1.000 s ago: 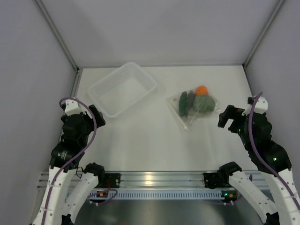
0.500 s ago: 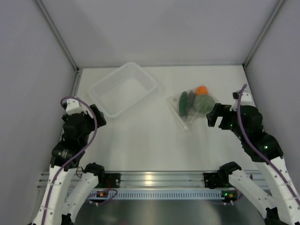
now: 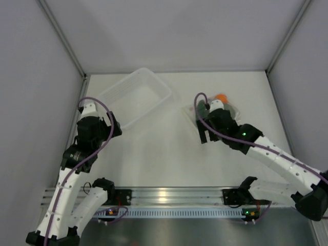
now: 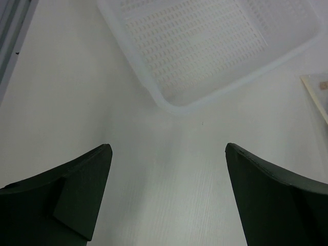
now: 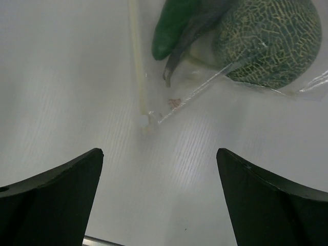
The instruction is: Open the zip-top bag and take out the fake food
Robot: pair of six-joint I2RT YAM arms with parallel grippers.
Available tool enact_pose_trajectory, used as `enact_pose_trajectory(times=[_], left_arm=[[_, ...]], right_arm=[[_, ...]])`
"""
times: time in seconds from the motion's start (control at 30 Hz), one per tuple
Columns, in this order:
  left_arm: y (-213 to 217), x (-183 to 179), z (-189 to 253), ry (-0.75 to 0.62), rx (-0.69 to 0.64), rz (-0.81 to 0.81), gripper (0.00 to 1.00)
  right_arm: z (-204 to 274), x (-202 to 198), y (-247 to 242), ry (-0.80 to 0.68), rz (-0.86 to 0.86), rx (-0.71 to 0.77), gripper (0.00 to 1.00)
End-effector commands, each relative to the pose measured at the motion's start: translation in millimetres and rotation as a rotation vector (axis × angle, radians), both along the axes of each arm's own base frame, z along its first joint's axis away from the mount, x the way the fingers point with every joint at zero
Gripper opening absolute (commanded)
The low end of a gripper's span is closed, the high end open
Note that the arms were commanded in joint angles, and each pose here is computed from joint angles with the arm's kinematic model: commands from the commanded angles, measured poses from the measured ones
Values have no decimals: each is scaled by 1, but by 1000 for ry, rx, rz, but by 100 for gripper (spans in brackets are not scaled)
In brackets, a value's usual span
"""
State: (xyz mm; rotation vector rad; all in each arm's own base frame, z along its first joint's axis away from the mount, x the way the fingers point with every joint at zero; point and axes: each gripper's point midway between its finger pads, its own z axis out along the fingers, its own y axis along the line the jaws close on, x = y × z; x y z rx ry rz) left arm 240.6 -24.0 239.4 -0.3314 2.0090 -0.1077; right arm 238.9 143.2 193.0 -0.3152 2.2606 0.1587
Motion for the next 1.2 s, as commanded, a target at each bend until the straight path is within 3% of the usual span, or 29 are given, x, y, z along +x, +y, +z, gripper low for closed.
enact_pose_trajectory(times=[0.0, 0.17, 0.37, 0.57, 0.73, 0.97, 1.17], left_arm=[[-12, 12, 0, -2, -22, -49, 99], [-12, 12, -3, 7, -20, -52, 99], [-12, 13, -4, 10, -20, -52, 99], [-15, 13, -4, 9, -25, -67, 99], [-17, 12, -1, 0, -32, -78, 99], [-18, 10, 2, -15, -37, -84, 99], [-20, 9, 4, -24, -44, -97, 99]], right_arm=[[17, 20, 20, -135, -17, -177, 94], [-7, 31, 57, -170, 39, -466, 93], [-40, 61, 79, -165, 67, -704, 88], [-80, 81, 96, -126, 113, -759, 82], [-107, 98, 76, -106, 101, -934, 76], [-124, 113, 63, -104, 68, -1013, 71], [-118, 124, 51, -152, -7, -1047, 50]])
